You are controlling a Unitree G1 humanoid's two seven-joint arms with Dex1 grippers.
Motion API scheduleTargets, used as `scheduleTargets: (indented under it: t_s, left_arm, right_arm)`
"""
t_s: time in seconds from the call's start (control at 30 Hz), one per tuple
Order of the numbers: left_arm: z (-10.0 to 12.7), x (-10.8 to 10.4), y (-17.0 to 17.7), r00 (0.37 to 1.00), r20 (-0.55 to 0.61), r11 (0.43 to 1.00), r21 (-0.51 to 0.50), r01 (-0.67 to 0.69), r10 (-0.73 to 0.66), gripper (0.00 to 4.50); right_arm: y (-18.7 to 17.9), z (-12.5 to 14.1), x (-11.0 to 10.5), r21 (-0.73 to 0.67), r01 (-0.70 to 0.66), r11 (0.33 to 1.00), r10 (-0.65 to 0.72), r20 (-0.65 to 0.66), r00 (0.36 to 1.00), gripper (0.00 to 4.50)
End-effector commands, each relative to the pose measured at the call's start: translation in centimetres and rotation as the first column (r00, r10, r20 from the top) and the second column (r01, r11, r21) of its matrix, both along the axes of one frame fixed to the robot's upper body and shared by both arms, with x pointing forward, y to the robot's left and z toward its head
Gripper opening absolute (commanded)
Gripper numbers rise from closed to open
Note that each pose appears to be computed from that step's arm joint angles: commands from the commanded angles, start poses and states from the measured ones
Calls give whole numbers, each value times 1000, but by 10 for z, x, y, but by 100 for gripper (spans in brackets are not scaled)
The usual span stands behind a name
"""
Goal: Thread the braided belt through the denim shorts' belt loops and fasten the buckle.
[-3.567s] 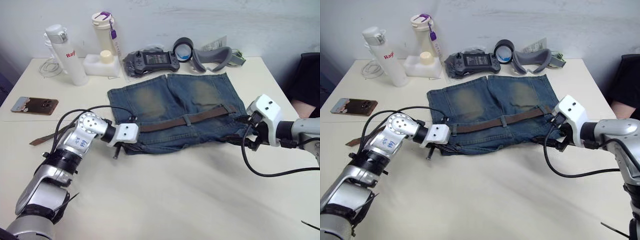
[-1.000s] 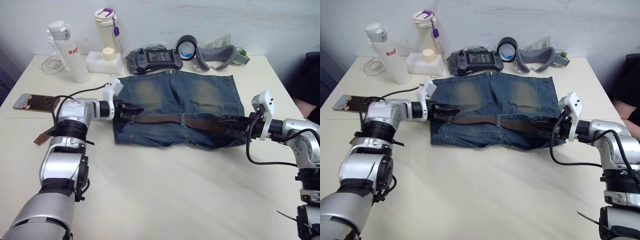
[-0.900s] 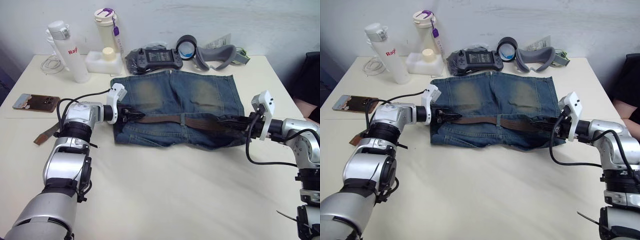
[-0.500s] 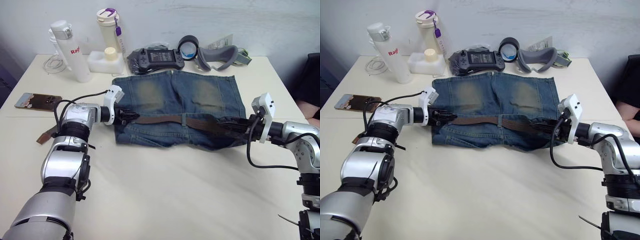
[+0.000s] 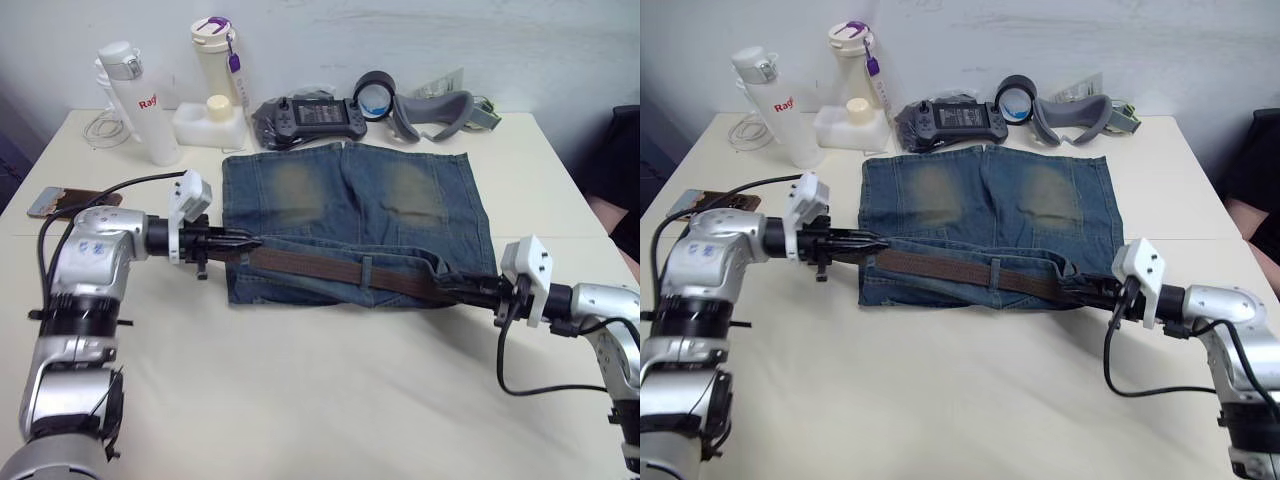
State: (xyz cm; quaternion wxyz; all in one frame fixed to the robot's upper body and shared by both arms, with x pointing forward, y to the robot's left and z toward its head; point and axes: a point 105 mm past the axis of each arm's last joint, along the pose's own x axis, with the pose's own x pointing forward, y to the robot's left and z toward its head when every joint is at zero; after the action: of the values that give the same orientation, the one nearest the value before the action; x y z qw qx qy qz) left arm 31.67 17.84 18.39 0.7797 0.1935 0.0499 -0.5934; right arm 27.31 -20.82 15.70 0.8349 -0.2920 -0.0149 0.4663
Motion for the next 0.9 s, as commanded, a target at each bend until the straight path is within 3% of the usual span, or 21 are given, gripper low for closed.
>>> scheduleTargets:
  t_s: [0.03, 0.13, 0.3, 0.47, 0.5, 0.53, 0.6, 0.67, 0.77, 0.83, 0.9]
  left_arm:
    - [-6, -38, -7, 956, 248, 985, 109, 135, -158, 0]
    - [-27, -65, -9, 924, 321, 976, 135, 171, -206, 0]
    - [-65, -108, -4, 884, 350, 945, 218, 245, -310, 0]
    - [-90, -124, 15, 866, 363, 922, 303, 240, -345, 0]
    - [-97, -126, 18, 871, 351, 920, 311, 238, -344, 0]
    - [-101, -130, 19, 879, 324, 919, 300, 256, -350, 69]
    - [-102, -131, 19, 896, 292, 930, 256, 265, -335, 112]
    - [-98, -129, 19, 931, 229, 953, 176, 247, -284, 203]
    - [-90, -129, 22, 973, 35, 972, 64, 226, -228, 333]
    - [-74, -124, 21, 983, -112, 988, -66, 142, -149, 421]
    - [-53, -125, 26, 935, -338, 975, -220, 33, -108, 440]
  right_arm:
    - [-9, 11, -26, -138, -10, 990, 54, 324, 944, 35]
    - [-18, -12, -57, -185, -39, 982, 105, 362, 926, 35]
    - [-37, -42, -89, -239, -18, 971, 108, 367, 924, 35]
    - [-47, -63, -108, -247, 10, 969, 78, 345, 935, 35]
    - [-48, -63, -112, -241, 12, 970, 77, 356, 931, 85]
    - [-49, -64, -113, -243, 13, 970, 77, 356, 931, 140]
    - [-54, -64, -113, -254, 19, 967, 75, 357, 931, 208]
    - [-63, -65, -111, -268, 40, 963, 60, 354, 933, 301]
    - [-85, -65, -108, -295, 103, 950, 4, 340, 940, 447]
    - [-110, -60, -100, -301, 201, 932, -91, 344, 935, 450]
    - [-137, -47, -83, -281, 328, 902, -210, 378, 902, 450]
